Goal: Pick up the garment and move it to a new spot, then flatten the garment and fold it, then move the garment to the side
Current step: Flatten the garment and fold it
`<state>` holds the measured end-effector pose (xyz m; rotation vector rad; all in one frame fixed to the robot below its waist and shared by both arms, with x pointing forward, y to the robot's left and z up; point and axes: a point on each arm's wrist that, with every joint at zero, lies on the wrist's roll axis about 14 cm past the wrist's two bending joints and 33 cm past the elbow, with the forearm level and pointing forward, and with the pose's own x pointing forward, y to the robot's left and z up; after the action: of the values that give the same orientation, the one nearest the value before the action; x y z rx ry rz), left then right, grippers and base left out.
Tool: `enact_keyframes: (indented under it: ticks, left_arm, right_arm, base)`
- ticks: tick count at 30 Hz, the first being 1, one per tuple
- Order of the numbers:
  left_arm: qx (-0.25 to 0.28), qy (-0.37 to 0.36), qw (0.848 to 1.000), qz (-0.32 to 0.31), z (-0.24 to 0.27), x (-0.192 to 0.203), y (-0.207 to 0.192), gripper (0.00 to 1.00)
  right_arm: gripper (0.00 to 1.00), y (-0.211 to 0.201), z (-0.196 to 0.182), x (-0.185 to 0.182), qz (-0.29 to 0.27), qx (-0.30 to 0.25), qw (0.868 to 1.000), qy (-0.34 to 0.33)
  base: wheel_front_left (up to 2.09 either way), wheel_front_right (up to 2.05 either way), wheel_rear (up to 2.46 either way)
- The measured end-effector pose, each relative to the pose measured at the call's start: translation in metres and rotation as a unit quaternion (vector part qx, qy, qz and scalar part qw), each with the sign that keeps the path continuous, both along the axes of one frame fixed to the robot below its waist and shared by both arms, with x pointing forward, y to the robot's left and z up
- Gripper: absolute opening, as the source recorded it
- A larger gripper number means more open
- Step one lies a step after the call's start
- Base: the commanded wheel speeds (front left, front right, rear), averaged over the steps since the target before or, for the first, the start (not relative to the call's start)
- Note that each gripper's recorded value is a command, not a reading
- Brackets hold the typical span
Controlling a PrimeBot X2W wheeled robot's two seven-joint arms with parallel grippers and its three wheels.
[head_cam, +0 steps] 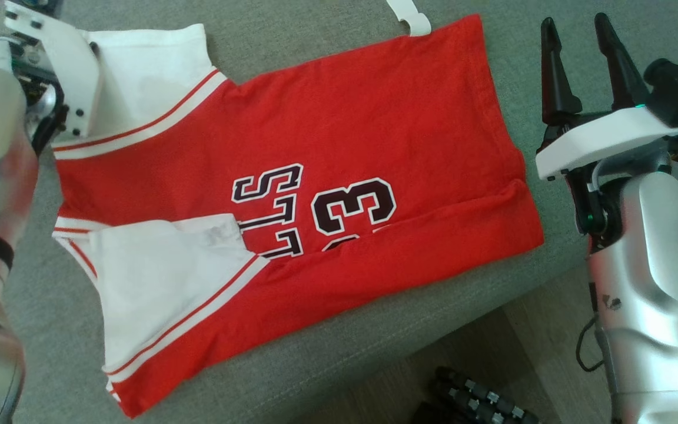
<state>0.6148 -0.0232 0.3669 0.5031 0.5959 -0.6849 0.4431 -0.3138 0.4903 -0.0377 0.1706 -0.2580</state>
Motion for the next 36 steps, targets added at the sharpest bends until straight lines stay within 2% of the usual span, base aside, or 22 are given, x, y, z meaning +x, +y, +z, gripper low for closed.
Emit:
enact_keyframes:
  ticks: [2,3,4,7,13,20,28,36]
  left_arm:
    - [-0.01,0.015,1.0,0.011,-0.001,0.001,-0.003,1.0]
    - [-0.011,0.023,1.0,0.015,-0.002,0.0,-0.004,0.61]
    - [-0.011,0.029,0.999,0.017,-0.002,0.0,-0.005,0.0]
    - [-0.019,0.043,0.999,0.009,-0.001,-0.008,-0.017,0.0]
    - [-0.069,0.036,0.997,0.006,0.014,-0.019,-0.023,0.0]
    - [-0.158,-0.035,0.987,-0.013,0.073,-0.029,-0.031,0.0]
    - [-0.195,-0.08,0.978,-0.013,0.108,-0.049,-0.007,0.0]
    - [-0.226,-0.095,0.969,-0.018,0.123,-0.063,-0.004,0.0]
  right_arm:
    - [1.0,-0.001,-0.002,0.0,-0.001,-0.001,1.0,0.003]
    - [1.0,-0.001,-0.002,0.0,-0.001,-0.001,1.0,0.003]
    - [1.0,-0.001,-0.002,0.0,-0.002,-0.001,1.0,0.003]
    - [1.0,-0.004,-0.001,0.0,-0.007,0.001,1.0,0.0]
    - [1.0,0.001,-0.002,0.005,-0.003,0.01,1.0,-0.004]
    - [1.0,0.009,-0.009,0.015,0.009,0.035,0.999,0.009]
    - [1.0,0.017,-0.04,0.029,0.026,0.065,0.994,0.081]
    - [1.0,0.004,-0.073,0.043,0.006,0.098,0.983,0.153]
  base:
    - [0.0,0.0,0.0]
    - [0.0,0.0,0.0]
    - [0.0,0.0,0.0]
    - [0.0,0.0,0.0]
    - [0.0,0.0,0.0]
    - [0.0,0.0,0.0]
    - [0.0,0.0,0.0]
    - [0.0,0.0,0.0]
